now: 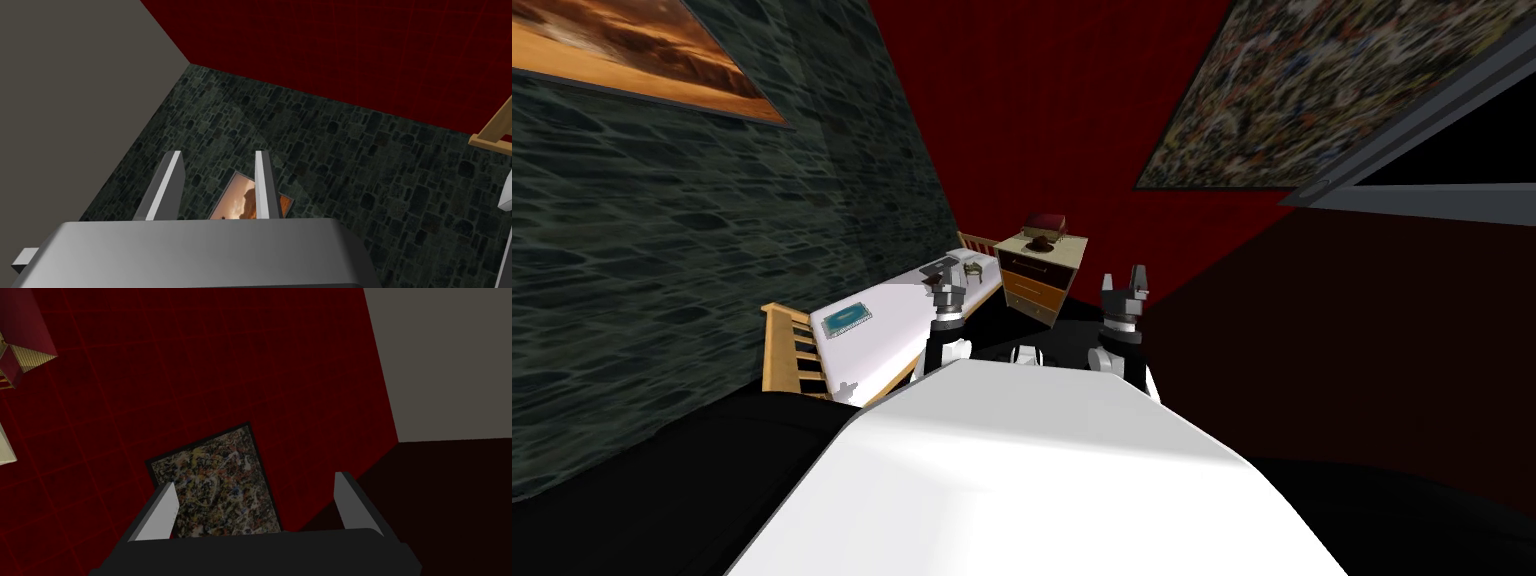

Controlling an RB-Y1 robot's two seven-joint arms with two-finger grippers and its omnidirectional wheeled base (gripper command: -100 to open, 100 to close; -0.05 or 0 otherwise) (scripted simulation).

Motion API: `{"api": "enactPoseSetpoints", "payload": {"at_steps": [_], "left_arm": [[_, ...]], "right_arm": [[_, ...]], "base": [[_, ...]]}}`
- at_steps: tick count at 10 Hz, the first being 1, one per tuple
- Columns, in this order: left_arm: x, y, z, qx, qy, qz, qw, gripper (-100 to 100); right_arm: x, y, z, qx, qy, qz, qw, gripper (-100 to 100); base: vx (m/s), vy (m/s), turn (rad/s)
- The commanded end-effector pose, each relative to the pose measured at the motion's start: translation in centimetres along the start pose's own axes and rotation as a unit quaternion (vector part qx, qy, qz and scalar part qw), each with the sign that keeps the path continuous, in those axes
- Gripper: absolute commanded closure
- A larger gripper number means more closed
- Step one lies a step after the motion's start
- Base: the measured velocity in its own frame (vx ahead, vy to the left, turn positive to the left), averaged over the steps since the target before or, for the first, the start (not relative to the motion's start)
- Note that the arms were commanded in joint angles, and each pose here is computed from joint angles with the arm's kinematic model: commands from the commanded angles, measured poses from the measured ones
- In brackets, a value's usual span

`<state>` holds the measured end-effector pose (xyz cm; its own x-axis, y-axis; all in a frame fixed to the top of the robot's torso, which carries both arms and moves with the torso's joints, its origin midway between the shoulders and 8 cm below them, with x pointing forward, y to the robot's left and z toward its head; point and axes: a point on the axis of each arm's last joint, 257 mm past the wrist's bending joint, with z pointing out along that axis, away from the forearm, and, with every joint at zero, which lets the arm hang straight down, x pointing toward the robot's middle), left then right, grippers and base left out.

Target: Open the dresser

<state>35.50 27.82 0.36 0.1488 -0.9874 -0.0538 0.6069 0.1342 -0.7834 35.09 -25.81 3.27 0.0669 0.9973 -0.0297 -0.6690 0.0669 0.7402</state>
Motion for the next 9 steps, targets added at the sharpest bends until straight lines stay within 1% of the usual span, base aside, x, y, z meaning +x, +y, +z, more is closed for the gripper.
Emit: {"api": "enactPoseSetpoints", "payload": {"at_steps": [1,2,4,5,6,7,8,9], "left_arm": [[0.0,0.0,0.0,0.0,0.0,0.0,1.0,0],[0.0,0.0,0.0,0.0,0.0,0.0,1.0,0],[0.0,0.0,0.0,0.0,0.0,0.0,1.0,0],[0.0,0.0,0.0,0.0,0.0,0.0,1.0,0],[0.0,0.0,0.0,0.0,0.0,0.0,1.0,0],[0.0,0.0,0.0,0.0,0.0,0.0,1.0,0],[0.0,0.0,0.0,0.0,0.0,0.0,1.0,0],[0.0,0.0,0.0,0.0,0.0,0.0,1.0,0]], "right_arm": [[2.2,-2.5,-0.5,0.038,0.041,-0.042,0.9976,-100],[2.2,-2.6,-0.6,0.038,0.042,-0.046,0.9973,-100],[3.8,-5.0,-1.1,0.071,0.071,-0.082,0.9915,-100],[3.9,-5.0,-1.1,0.071,0.074,-0.089,0.9907,-100],[4.7,-6.3,-1.5,0.089,0.088,-0.11,0.9861,-100],[4.7,-6.3,-1.5,0.089,0.09,-0.114,0.9854,-100],[5.5,-7.7,-2.0,0.107,0.104,-0.135,0.9795,-100],[5.6,-7.8,-2.0,0.107,0.106,-0.14,0.9787,-100]], "base": [[0.093,0.063,-0.044],[0.057,0.055,-0.015],[0.067,0.05,-0.044],[0.062,0.044,-0.025],[0.054,0.053,-0.038],[0.044,0.045,-0.026],[0.058,0.047,-0.049],[0.054,0.044,-0.025]]}}
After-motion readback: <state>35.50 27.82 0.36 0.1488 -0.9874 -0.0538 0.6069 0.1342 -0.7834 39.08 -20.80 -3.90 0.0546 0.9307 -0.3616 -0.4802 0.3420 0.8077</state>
